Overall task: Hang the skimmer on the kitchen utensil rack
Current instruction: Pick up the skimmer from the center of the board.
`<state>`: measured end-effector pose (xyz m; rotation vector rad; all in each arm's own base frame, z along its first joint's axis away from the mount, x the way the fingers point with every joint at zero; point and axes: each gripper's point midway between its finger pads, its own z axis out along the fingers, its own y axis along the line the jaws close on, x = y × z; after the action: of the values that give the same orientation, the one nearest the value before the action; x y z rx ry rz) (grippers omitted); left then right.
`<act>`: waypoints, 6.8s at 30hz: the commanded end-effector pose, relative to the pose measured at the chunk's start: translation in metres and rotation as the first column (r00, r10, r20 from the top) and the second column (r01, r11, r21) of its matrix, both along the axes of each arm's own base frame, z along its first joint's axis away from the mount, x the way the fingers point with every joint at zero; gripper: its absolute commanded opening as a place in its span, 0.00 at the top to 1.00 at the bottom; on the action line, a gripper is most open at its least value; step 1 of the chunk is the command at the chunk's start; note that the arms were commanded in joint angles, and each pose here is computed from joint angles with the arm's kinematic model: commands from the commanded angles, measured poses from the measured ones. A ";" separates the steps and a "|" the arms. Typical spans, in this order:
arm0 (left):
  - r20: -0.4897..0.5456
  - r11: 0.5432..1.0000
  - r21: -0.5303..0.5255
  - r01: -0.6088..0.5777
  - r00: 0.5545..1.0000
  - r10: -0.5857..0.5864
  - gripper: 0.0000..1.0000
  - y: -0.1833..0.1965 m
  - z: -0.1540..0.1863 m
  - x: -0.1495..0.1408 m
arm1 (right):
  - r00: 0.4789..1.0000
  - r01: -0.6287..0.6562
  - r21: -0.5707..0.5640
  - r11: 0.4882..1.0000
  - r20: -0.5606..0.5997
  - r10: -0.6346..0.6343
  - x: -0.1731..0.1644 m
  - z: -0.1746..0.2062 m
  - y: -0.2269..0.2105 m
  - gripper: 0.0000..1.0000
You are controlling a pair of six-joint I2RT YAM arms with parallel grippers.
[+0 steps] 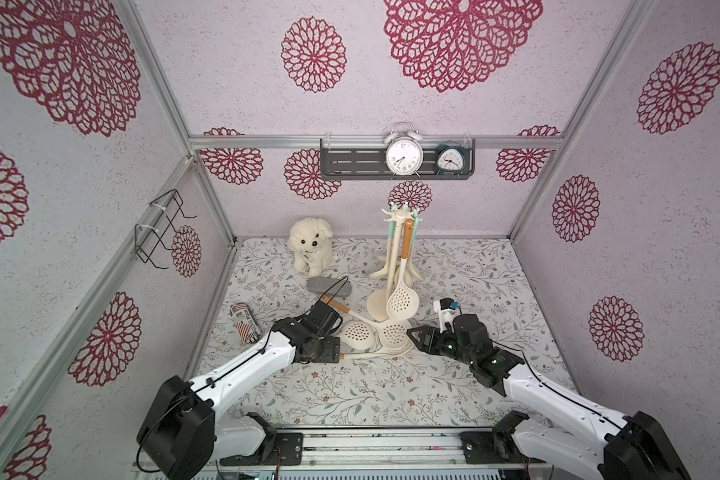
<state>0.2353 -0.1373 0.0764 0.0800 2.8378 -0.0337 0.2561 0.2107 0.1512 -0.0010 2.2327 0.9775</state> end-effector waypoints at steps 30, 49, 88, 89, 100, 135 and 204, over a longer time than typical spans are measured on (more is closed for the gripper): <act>-0.087 0.995 0.064 0.071 0.994 -0.065 0.57 0.011 -0.050 0.069 | 0.987 -0.038 0.040 0.998 0.158 0.032 -0.008 0.045 -0.038 0.49; 0.282 0.997 -0.068 0.037 0.959 -0.016 1.00 0.026 0.108 0.051 | 0.879 -0.088 -0.084 0.993 0.463 0.117 -0.014 0.127 -0.043 0.22; 0.510 0.434 -0.409 0.803 0.596 -0.621 1.00 -0.127 0.239 -0.058 | 0.396 -0.644 -0.378 0.665 0.578 0.713 -0.043 0.273 0.083 0.72; 0.513 0.442 -0.404 0.801 0.598 -0.616 1.00 -0.127 0.239 -0.056 | 0.400 -0.635 -0.380 0.673 0.584 0.707 -0.044 0.274 0.081 0.81; 0.747 0.665 -0.301 0.684 0.602 -0.281 0.03 -0.093 0.299 -0.013 | 0.731 -0.031 -0.193 0.981 0.665 0.153 0.000 0.284 -0.009 1.00; 0.806 0.491 -0.589 0.642 0.421 0.416 0.47 -0.126 0.417 0.099 | 0.829 0.184 0.760 0.624 0.222 -0.514 -0.011 0.258 -0.081 1.00; 0.817 0.558 -0.323 0.764 0.523 -0.244 0.55 -0.165 0.278 0.092 | 0.847 -0.040 0.065 0.997 0.531 -0.001 -0.002 0.212 -0.046 1.00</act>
<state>0.2996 -0.2930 0.3618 0.6854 1.7833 -0.9974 0.2541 0.1787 0.3646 -0.3037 1.6497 0.9293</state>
